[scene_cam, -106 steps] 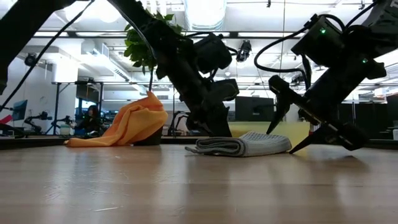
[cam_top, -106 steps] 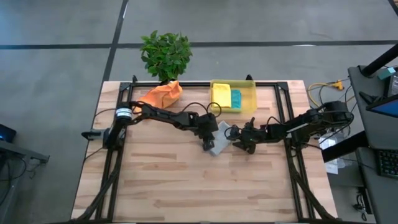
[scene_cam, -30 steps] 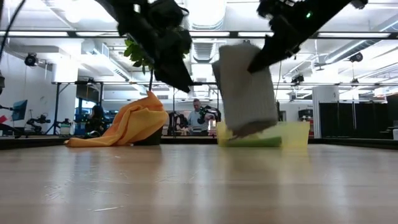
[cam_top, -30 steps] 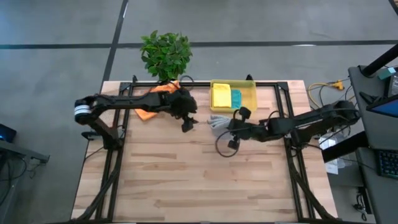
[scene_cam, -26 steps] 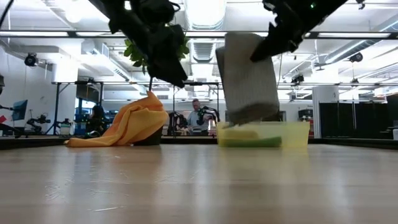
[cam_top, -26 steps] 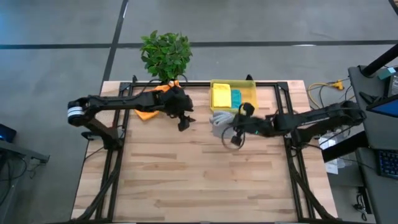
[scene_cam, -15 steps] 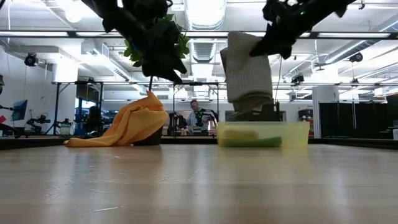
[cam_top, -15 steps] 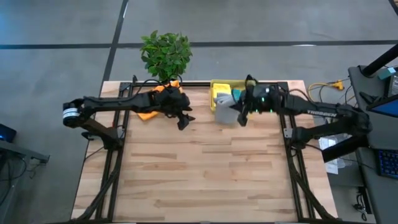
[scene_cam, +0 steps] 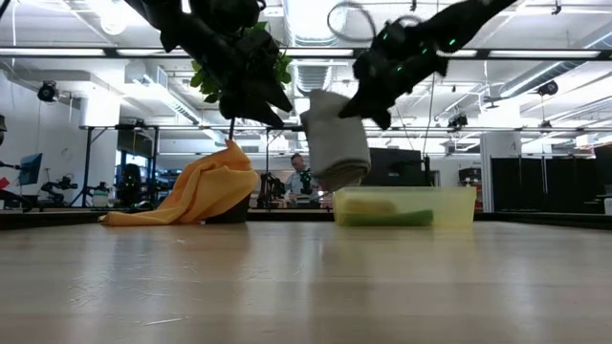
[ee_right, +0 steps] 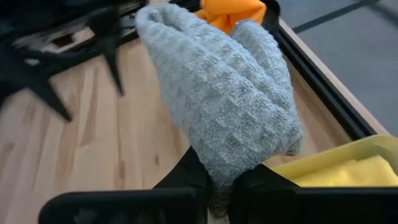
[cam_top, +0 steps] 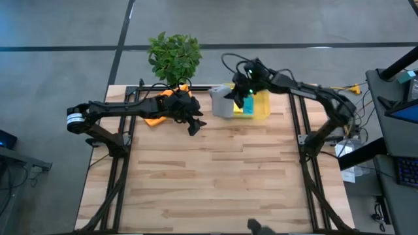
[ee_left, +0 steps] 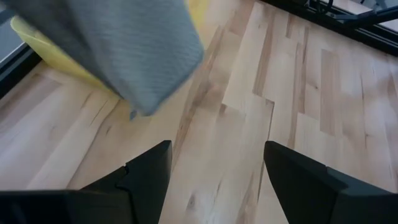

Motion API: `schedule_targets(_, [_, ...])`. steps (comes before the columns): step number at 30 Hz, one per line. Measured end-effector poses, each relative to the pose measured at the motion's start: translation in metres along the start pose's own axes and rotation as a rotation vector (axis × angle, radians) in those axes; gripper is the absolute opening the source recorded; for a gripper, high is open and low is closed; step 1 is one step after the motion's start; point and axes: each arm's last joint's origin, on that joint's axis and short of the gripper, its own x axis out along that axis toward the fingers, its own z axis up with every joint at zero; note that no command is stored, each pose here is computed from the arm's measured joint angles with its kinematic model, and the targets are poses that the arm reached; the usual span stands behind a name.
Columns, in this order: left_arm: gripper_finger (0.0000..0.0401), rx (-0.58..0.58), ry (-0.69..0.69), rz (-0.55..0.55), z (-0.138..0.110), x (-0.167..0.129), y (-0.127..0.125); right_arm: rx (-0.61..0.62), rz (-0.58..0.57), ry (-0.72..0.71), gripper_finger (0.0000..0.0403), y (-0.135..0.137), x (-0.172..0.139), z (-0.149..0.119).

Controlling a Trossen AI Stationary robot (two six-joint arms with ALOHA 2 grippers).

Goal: Fold microfiber towels
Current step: Put the folded gray microfiber towel into the yellow bin

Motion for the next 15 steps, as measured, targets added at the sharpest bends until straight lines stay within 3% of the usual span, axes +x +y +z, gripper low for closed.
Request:
schedule_targets(6, [0.0242,-0.001,0.002,0.000,0.000,0.000,0.000,0.148,0.035,0.092,0.0014,-0.049,0.013,-0.001])
schedule_targets(15, [0.0242,0.001,0.004,-0.001,-0.001,0.000,0.000,0.169,-0.004,0.205,0.0014,-0.070,0.017,-0.016])
